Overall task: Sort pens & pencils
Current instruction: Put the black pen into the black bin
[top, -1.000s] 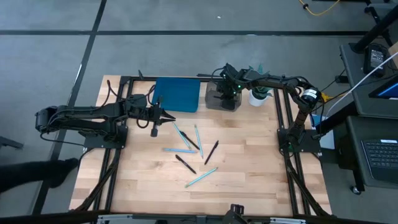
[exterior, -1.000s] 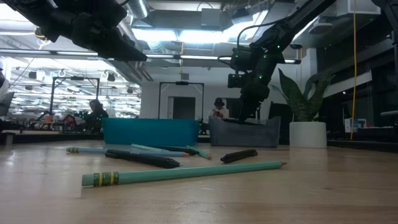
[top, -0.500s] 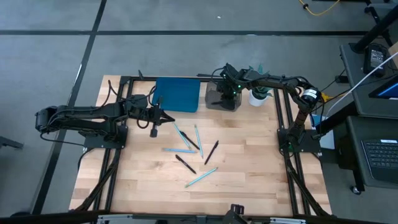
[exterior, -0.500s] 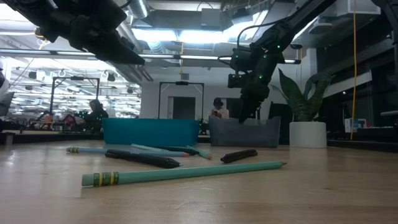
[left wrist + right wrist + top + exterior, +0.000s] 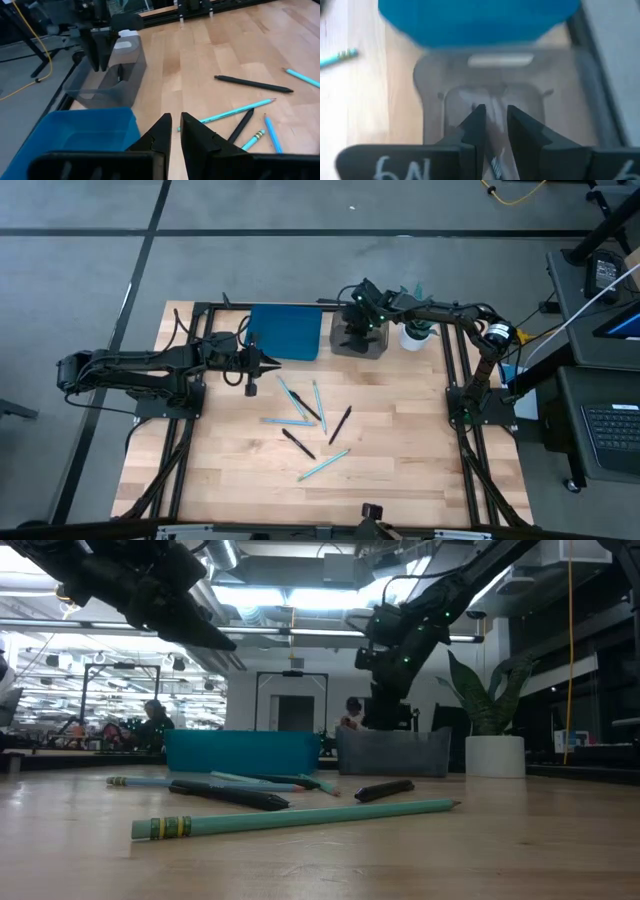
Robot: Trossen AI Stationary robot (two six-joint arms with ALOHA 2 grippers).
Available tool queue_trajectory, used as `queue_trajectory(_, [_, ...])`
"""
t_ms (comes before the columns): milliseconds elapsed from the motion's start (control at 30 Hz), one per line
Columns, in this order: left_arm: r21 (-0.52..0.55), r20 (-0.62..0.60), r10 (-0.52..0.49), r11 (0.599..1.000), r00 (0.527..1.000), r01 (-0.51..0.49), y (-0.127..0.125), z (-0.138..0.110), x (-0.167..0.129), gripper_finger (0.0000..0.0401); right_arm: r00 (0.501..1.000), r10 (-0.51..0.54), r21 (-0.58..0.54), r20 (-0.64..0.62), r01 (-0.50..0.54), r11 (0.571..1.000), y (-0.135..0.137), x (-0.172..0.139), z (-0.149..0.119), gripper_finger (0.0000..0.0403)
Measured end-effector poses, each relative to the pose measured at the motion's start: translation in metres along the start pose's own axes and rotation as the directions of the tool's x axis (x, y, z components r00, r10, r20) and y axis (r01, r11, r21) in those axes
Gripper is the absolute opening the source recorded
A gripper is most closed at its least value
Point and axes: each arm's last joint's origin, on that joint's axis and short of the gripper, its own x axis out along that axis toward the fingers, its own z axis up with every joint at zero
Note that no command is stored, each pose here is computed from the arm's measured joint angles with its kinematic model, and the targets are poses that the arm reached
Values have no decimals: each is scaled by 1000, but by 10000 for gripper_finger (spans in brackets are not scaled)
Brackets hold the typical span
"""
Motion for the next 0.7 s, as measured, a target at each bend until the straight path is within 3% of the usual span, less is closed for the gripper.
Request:
queue_trajectory(200, [-42,3,6,999,1000,-6,0,0,0,25,995,-15,122,97,3,993,-2,0,10,80])
queue_trajectory(433, [-43,120,-10,999,993,15,2,11,-1,4,980,124,83,158,-138,987,9,1,15,80])
queue_trajectory(700, [-42,122,-26,999,992,31,1,11,-9,12,966,156,-15,206,-156,988,30,-11,29,63])
